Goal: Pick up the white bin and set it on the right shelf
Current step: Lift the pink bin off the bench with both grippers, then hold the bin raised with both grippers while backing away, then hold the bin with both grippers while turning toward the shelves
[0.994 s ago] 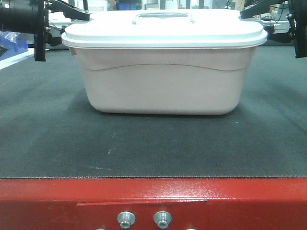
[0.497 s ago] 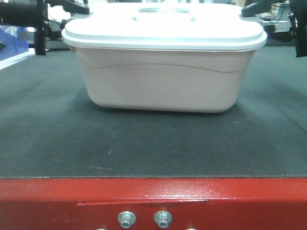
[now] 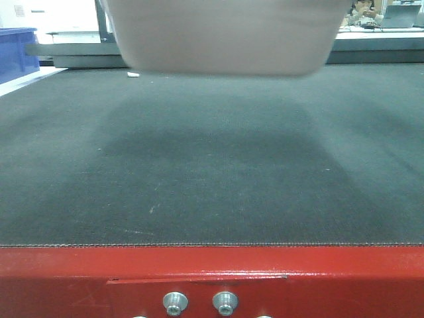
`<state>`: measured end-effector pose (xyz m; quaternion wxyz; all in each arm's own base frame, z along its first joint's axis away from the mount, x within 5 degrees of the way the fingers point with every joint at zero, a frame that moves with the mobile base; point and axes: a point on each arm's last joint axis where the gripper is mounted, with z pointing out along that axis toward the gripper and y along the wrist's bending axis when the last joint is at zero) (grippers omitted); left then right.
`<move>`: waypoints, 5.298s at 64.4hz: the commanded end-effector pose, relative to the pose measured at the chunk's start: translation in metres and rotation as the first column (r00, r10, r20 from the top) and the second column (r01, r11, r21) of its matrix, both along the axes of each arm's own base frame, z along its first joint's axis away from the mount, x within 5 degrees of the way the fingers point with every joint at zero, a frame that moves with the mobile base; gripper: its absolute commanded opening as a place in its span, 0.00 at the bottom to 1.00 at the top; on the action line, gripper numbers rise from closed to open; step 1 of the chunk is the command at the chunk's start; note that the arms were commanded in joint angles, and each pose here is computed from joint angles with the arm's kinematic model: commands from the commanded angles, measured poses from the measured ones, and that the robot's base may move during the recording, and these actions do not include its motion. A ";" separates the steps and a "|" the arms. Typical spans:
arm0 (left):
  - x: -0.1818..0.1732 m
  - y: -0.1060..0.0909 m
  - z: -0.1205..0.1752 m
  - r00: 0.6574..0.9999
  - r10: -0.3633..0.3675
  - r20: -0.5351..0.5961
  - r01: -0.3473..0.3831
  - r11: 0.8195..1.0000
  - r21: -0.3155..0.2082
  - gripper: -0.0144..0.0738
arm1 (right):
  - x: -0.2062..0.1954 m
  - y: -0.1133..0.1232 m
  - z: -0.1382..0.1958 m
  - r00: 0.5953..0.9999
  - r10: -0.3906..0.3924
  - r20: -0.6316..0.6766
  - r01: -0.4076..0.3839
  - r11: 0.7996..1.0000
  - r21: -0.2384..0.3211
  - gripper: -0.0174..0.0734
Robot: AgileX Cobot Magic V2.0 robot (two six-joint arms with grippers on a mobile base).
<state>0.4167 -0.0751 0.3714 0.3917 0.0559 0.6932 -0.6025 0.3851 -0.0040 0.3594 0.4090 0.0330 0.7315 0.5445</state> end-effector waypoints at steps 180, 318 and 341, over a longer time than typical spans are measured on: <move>-0.118 -0.053 0.096 0.878 -0.358 0.318 0.313 0.932 0.184 0.02 | -0.122 0.040 0.120 0.905 0.230 0.358 -0.182 0.970 -0.163 0.26; -0.118 -0.053 0.096 0.878 -0.358 0.318 0.313 0.932 0.184 0.02 | -0.122 0.040 0.120 0.905 0.230 0.358 -0.182 0.970 -0.163 0.26; -0.118 -0.053 0.096 0.878 -0.358 0.318 0.313 0.932 0.184 0.02 | -0.122 0.040 0.120 0.905 0.230 0.358 -0.182 0.970 -0.163 0.26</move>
